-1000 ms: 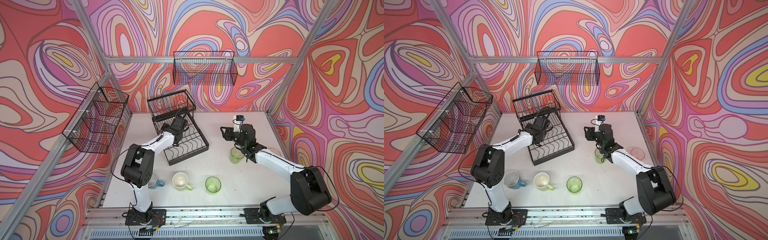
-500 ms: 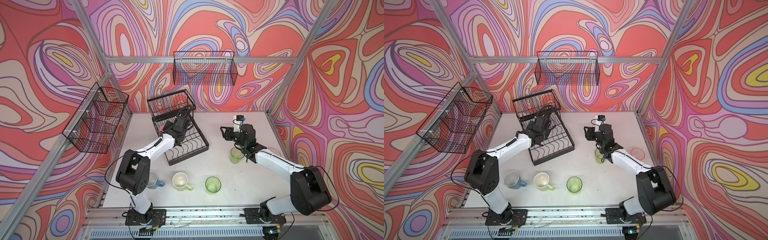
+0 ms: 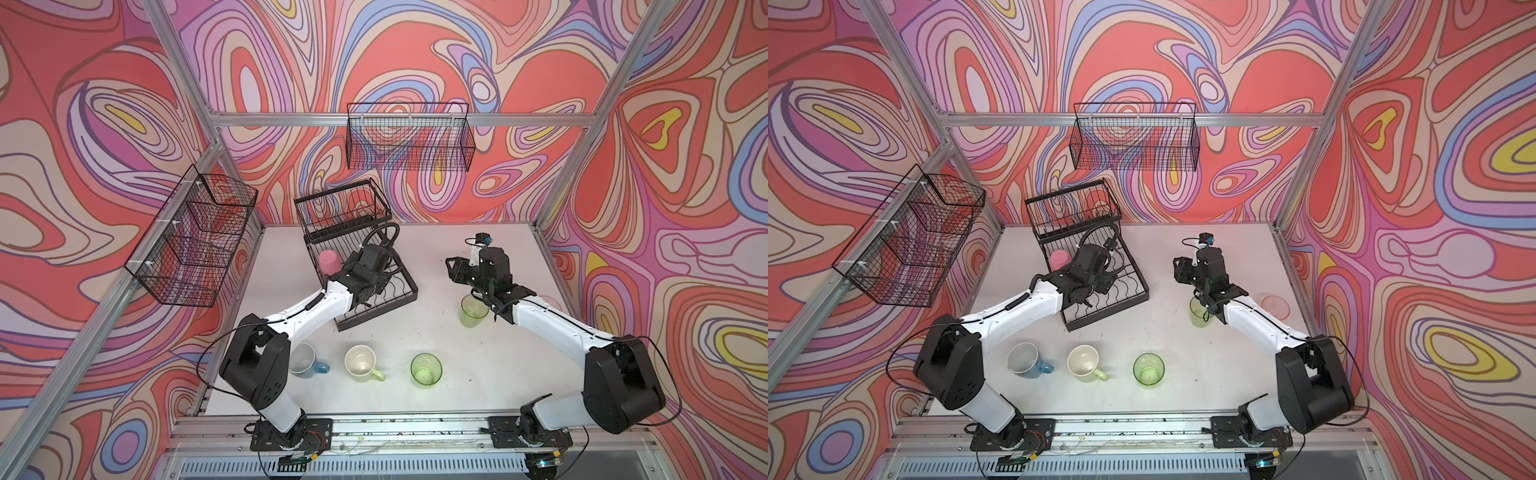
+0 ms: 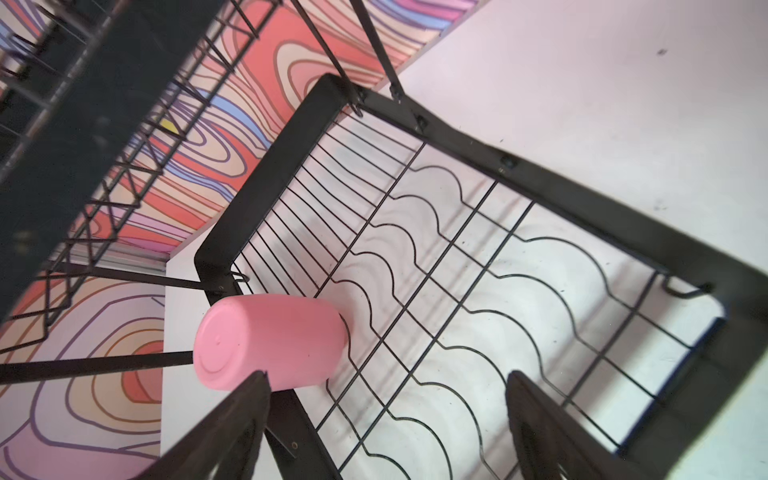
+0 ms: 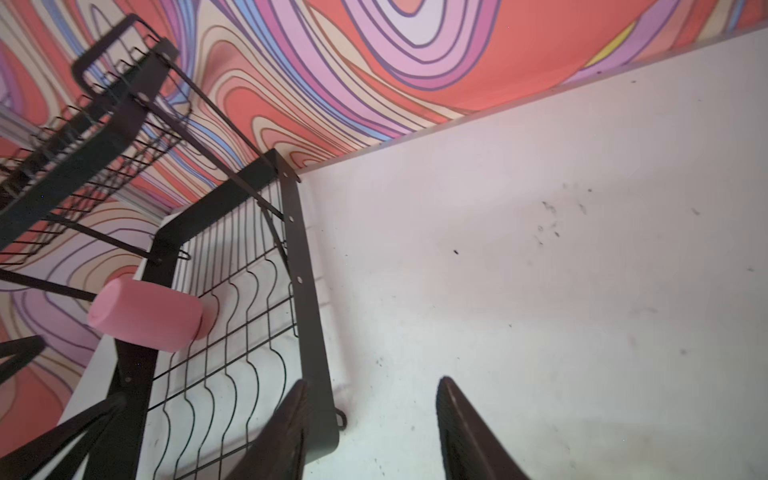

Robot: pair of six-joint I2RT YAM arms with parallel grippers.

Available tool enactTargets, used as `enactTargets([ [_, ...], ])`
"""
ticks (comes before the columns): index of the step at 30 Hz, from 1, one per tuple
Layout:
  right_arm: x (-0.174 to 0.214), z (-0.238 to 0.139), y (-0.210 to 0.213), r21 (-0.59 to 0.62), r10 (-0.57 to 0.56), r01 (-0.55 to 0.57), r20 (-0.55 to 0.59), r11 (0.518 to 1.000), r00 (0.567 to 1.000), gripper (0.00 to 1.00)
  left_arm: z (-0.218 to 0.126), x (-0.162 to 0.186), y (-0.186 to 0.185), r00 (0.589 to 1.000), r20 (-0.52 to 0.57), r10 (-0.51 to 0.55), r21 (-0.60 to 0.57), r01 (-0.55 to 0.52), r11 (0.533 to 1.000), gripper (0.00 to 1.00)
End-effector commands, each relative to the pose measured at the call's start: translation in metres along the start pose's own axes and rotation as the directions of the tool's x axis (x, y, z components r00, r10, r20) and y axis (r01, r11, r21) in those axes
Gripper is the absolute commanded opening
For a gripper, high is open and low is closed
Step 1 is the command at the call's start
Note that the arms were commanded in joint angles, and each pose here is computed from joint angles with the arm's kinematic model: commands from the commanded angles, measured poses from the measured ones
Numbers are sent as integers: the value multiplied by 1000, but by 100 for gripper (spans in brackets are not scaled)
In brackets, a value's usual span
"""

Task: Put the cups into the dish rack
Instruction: 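Open the left gripper and lift it away from the pink cup, then move the left gripper toward the blue mug while the right moves over the cream cup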

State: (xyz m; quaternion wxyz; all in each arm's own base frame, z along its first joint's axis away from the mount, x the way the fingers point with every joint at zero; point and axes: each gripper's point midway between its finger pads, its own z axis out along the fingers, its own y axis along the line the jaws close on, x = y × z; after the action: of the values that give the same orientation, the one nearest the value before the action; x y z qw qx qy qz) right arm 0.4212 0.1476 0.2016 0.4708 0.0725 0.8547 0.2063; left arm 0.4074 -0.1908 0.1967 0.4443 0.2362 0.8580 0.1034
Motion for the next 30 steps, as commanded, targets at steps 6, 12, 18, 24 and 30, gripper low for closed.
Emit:
enactTargets([
  [6,2,-27,-5,156,-4,24,-127,988,992,49,-52,14,-28,997,-33,-74,158,78,984,91],
  [12,31,-43,28,97,-106,126,-190,987,976,49,-90,30,-38,968,-94,-232,225,248,942,90],
  [18,65,-49,61,-16,-216,220,-259,975,941,48,-116,63,-33,936,-179,-305,184,336,924,89],
  [24,93,-64,76,-115,-271,246,-319,962,908,46,-136,96,-20,896,-248,-369,127,407,904,89],
  [30,116,-75,110,-248,-395,324,-339,913,854,46,-152,117,-3,873,-276,-403,61,435,899,89],
])
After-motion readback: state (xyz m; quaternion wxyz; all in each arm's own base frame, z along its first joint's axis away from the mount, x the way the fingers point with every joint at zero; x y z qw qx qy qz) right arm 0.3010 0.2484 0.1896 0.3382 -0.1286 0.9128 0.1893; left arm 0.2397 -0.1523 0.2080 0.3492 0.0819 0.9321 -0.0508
